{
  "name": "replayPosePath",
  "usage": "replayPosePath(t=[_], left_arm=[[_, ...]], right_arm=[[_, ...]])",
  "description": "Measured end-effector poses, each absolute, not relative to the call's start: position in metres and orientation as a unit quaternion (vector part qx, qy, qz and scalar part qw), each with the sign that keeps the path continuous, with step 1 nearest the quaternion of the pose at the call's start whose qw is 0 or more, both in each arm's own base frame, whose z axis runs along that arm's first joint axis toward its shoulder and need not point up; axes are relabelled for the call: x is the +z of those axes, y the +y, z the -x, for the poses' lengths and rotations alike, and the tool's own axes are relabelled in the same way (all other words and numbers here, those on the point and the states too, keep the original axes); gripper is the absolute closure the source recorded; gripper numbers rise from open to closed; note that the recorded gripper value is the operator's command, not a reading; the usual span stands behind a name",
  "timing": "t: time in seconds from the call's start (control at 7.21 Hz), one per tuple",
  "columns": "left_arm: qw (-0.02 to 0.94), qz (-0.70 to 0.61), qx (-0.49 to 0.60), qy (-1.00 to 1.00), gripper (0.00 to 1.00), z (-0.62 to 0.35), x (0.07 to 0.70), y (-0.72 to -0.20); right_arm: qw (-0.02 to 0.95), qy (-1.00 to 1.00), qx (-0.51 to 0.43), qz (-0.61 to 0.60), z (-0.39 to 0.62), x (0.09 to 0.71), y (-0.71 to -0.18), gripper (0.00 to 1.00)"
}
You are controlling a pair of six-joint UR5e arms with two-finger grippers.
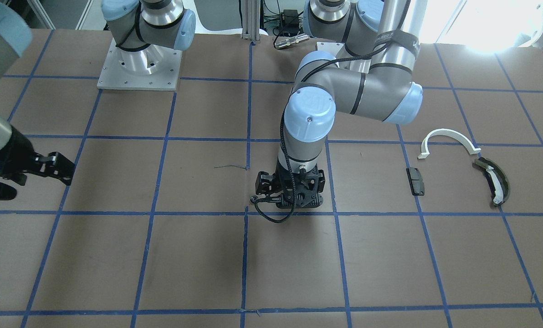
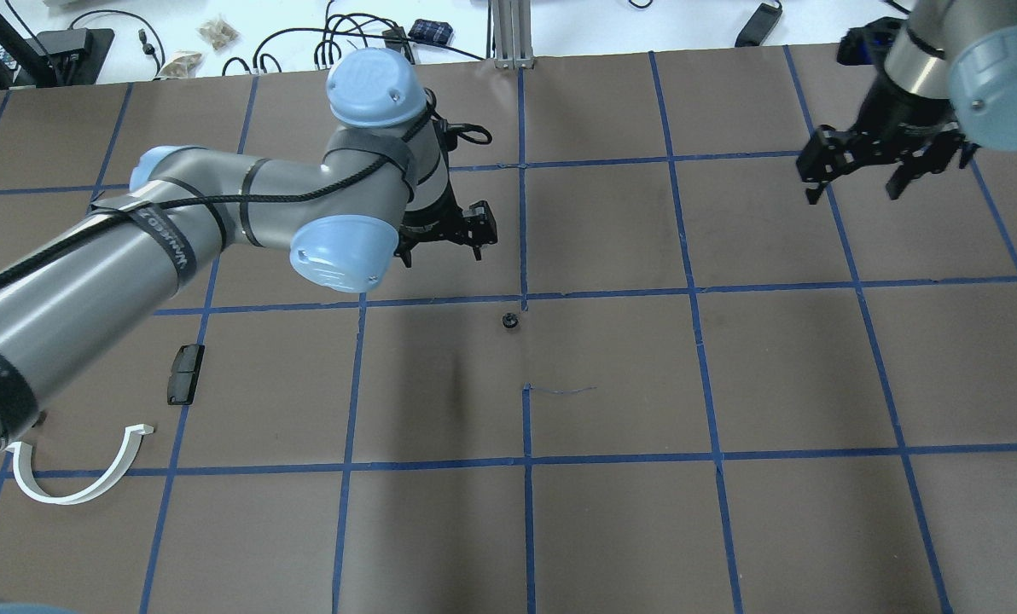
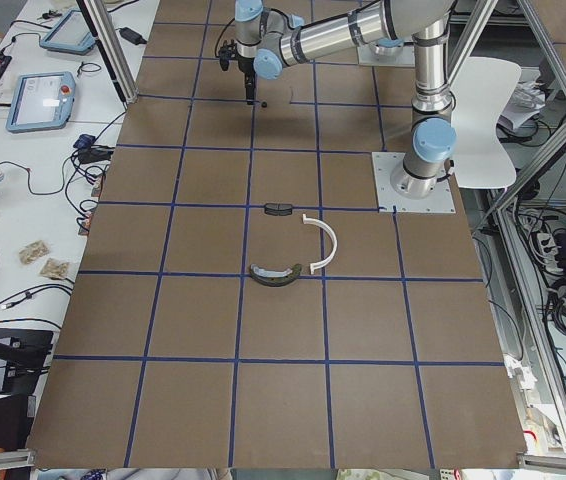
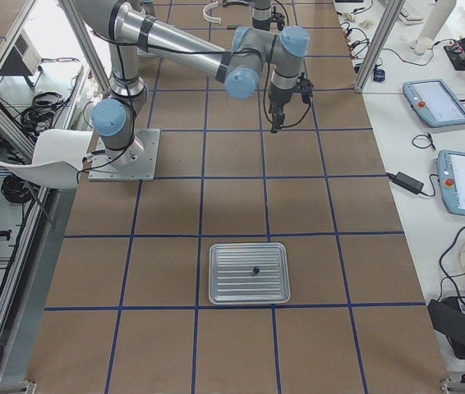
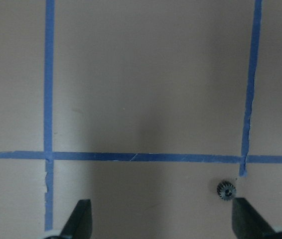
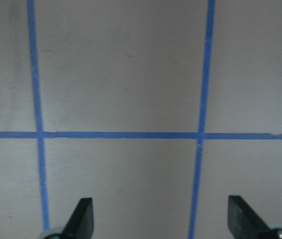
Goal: Place bearing gear from tray to pile
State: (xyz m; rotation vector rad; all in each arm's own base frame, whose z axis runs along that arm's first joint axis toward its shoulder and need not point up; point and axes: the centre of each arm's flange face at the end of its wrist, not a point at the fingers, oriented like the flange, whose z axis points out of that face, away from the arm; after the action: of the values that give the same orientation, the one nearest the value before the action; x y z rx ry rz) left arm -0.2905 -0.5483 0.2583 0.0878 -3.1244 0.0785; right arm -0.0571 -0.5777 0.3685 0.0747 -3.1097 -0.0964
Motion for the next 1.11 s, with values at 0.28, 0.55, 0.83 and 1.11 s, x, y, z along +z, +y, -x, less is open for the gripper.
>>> replayPosePath(t=[0.28, 0.55, 0.83, 1.11], left_arm=[[-0.002, -0.034, 0.035, -0.999, 0.01, 0.325, 0.224, -0.542], [-0.012, -0.036, 0.027, -0.999, 0.03, 0.348, 0.200, -0.531], [-0.019, -0.034, 0.021, -0.999, 0.10, 0.354, 0.188, -0.526], [-0.024, -0.033, 0.010, -0.999, 0.18, 0.353, 0.176, -0.519]], right_arm=[[0.030, -0.997, -0.030, -0.065, 0.159, 0.343, -0.582, 0.06], [0.041, -0.993, -0.023, -0.104, 0.239, 0.309, -0.580, 0.07], [0.035, -0.989, -0.026, -0.140, 0.300, 0.282, -0.565, 0.08], [0.030, -0.986, -0.016, -0.163, 0.372, 0.243, -0.544, 0.09]])
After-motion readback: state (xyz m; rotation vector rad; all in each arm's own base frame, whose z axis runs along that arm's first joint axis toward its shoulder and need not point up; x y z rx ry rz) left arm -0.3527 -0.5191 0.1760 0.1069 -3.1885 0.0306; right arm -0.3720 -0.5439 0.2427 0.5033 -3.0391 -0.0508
